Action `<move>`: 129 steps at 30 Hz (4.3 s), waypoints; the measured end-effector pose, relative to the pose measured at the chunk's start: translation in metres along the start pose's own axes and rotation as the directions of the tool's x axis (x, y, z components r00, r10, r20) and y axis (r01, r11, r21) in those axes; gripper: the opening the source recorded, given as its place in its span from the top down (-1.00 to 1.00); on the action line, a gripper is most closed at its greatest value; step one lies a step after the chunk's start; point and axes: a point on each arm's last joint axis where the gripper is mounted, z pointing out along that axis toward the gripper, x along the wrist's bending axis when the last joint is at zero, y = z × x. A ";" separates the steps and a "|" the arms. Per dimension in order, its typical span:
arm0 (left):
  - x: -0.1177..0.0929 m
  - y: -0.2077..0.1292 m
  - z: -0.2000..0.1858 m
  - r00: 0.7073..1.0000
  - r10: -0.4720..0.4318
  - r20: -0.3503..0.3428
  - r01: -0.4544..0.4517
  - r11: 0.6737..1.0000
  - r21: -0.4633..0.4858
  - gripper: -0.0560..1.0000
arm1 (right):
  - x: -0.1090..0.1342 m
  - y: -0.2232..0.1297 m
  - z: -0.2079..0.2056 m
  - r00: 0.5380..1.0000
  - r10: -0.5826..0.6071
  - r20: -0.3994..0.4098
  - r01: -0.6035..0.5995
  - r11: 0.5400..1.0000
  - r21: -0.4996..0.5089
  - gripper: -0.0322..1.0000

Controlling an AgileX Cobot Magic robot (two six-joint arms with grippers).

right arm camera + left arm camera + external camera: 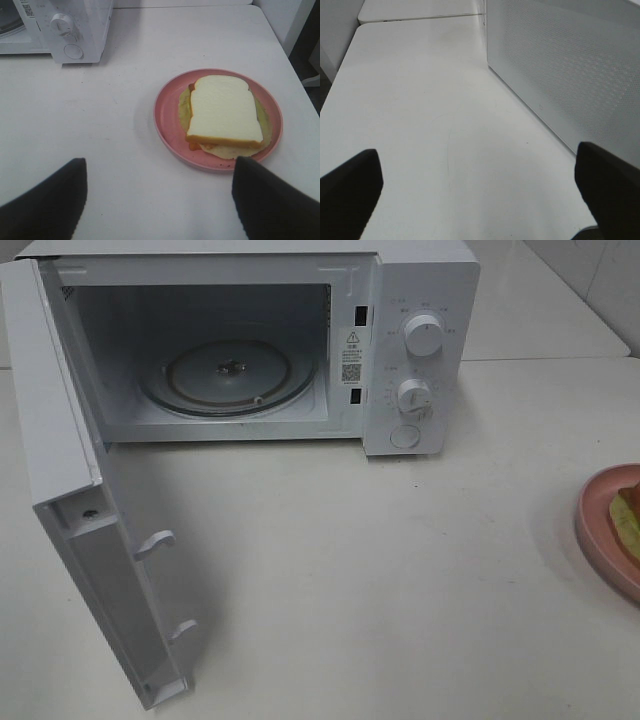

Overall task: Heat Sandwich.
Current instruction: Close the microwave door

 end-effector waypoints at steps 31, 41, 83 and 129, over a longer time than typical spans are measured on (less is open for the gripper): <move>0.000 0.000 0.000 1.000 0.000 0.000 0.000 1.000 0.000 -0.98 | 0.000 0.000 0.000 1.000 0.000 0.000 0.000 1.000 0.000 -0.55; 0.000 0.000 0.000 1.000 0.000 0.000 0.000 1.000 0.000 -0.98 | 0.000 0.000 0.000 1.000 0.000 0.000 0.000 1.000 0.000 -0.53; 0.006 0.064 0.103 0.994 0.098 -0.043 -0.093 0.990 0.111 0.89 | 0.000 0.000 0.000 1.000 0.000 0.000 0.000 1.000 0.000 -0.53; -0.022 0.023 0.272 0.975 -0.005 0.223 0.058 0.970 -0.234 0.89 | 0.000 0.000 0.000 1.000 0.000 0.000 0.000 1.000 0.000 -0.53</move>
